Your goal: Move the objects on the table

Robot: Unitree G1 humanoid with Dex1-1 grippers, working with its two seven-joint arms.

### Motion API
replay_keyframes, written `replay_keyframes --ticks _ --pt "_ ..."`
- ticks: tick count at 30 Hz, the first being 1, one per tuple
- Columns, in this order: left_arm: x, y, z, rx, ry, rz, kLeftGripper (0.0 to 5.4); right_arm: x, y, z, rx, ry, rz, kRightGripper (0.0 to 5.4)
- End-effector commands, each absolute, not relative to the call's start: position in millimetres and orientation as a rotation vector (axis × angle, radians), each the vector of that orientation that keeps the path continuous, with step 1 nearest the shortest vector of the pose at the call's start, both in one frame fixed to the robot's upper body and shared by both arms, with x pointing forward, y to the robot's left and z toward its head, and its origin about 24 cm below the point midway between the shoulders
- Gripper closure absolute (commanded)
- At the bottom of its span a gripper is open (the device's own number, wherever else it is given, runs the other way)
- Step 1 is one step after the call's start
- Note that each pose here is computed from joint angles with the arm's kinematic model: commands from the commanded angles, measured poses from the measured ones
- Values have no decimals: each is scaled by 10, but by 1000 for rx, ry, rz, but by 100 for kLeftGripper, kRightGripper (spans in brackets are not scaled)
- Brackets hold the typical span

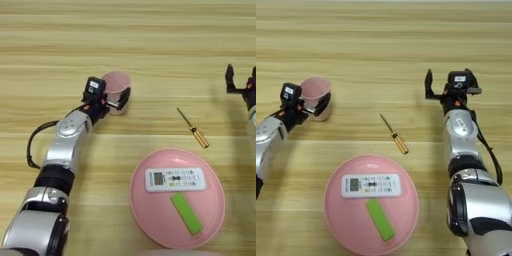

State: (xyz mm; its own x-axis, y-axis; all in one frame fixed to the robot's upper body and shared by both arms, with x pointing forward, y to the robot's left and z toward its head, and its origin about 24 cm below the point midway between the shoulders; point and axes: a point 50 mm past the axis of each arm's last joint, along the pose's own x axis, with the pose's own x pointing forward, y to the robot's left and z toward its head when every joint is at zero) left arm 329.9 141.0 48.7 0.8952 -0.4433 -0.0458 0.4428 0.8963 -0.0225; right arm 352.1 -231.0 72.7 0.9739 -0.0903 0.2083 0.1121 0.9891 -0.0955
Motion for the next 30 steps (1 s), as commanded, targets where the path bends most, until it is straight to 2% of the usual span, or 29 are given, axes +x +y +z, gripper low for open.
replay_keyframes --ticks 1,11,16,19,24,30 --pt "3354 1378 740 -17 -41 -524 91 3531 -2209 784 -89 -252 -28 0" --pt "3305 1325 1165 -36 -151 -716 91 3503 -2046 896 -34 -330 126 0" --pt "3270 1291 1275 -35 -157 -806 91 3428 -1938 1090 19 -400 313 0" --pt "3230 1269 1310 -36 -150 -867 91 3317 -1873 1275 42 -435 485 0" --pt "3155 1240 1359 -29 -145 -960 91 3021 -1730 1583 -12 -434 828 0" --pt "3073 1208 1417 -24 -161 -1037 91 2822 -1671 1700 -95 -340 1051 0"
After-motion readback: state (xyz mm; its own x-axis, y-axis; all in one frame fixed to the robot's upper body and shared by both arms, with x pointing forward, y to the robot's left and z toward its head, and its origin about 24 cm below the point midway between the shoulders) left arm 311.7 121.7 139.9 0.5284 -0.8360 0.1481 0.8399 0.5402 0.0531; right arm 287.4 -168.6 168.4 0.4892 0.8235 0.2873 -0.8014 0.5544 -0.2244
